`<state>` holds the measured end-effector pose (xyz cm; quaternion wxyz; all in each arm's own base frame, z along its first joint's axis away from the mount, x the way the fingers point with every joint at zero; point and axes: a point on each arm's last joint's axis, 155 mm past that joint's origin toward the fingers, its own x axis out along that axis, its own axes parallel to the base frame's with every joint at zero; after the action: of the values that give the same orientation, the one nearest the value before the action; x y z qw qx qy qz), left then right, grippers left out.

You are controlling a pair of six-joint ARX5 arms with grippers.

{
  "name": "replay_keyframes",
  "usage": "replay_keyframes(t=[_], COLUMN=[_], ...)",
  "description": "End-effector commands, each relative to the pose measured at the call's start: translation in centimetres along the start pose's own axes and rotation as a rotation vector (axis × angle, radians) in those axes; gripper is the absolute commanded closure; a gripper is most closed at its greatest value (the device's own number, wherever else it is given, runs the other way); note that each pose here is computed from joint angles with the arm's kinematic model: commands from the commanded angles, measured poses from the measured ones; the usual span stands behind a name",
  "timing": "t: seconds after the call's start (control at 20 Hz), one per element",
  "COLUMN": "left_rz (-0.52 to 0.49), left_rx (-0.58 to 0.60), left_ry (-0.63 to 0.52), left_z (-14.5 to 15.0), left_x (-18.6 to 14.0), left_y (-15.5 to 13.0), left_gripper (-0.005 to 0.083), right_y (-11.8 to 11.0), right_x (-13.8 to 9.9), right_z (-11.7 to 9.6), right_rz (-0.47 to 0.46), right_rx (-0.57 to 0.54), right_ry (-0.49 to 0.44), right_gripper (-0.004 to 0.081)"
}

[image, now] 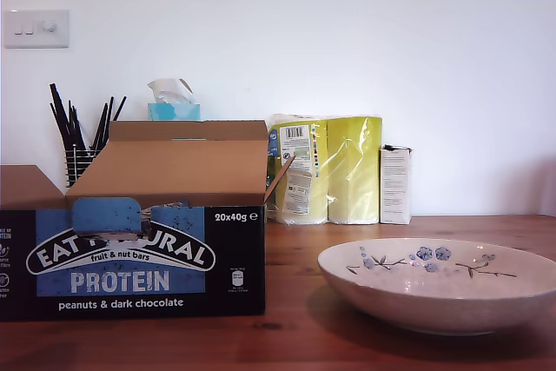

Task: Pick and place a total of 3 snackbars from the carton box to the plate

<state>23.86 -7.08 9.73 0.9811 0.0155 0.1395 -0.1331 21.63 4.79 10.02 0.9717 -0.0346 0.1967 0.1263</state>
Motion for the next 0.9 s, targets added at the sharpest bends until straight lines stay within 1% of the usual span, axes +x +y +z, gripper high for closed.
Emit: replay_keyframes(t=[0.0,0.3,0.35,0.4,0.45,0.55,0.65,0.75,0.85], left_rz=[0.005,0.005,-0.004,-0.017,-0.035,-0.084,-0.154,-0.218,-0.258], left_rx=[-0.002,-0.003,-0.017,-0.029,-0.032,-0.034,-0.053,-0.040,-0.033], left_ry=[0.022,0.016,-0.001,-0.034,-0.078,-0.188,-0.323,-0.415,-0.441], left_z=[-0.9,-0.7,-0.2,0.8,2.3,5.8,9.5,12.1,13.5], left_x=[0.1,0.1,0.1,0.0,-0.3,-1.0,-2.3,-3.5,-4.5], left_y=[0.1,0.1,-0.1,-0.3,-0.6,-1.5,-2.6,-3.7,-4.4], left_gripper=[0.0793,0.0793,0.0793,0.0793,0.0793,0.0793,0.0793,0.0793,0.0793], right_y=[0.2,0.2,0.3,0.2,0.3,0.8,1.2,1.4,2.2], right_x=[0.3,0.3,0.3,0.2,0.0,-1.0,-2.3,-3.4,-4.8], right_z=[0.2,0.2,0.7,1.6,3.2,7.3,10.6,12.7,14.5], right_rz=[0.011,0.011,0.015,0.017,0.023,0.070,0.119,0.153,0.223], right_rx=[0.001,0.001,0.020,0.040,0.074,0.147,0.186,0.249,0.278], right_ry=[-0.024,-0.026,-0.042,-0.081,-0.142,-0.300,-0.439,-0.525,-0.586], right_gripper=[0.0783,0.0783,0.0783,0.0783,0.0783,0.0783,0.0783,0.0783,0.0783])
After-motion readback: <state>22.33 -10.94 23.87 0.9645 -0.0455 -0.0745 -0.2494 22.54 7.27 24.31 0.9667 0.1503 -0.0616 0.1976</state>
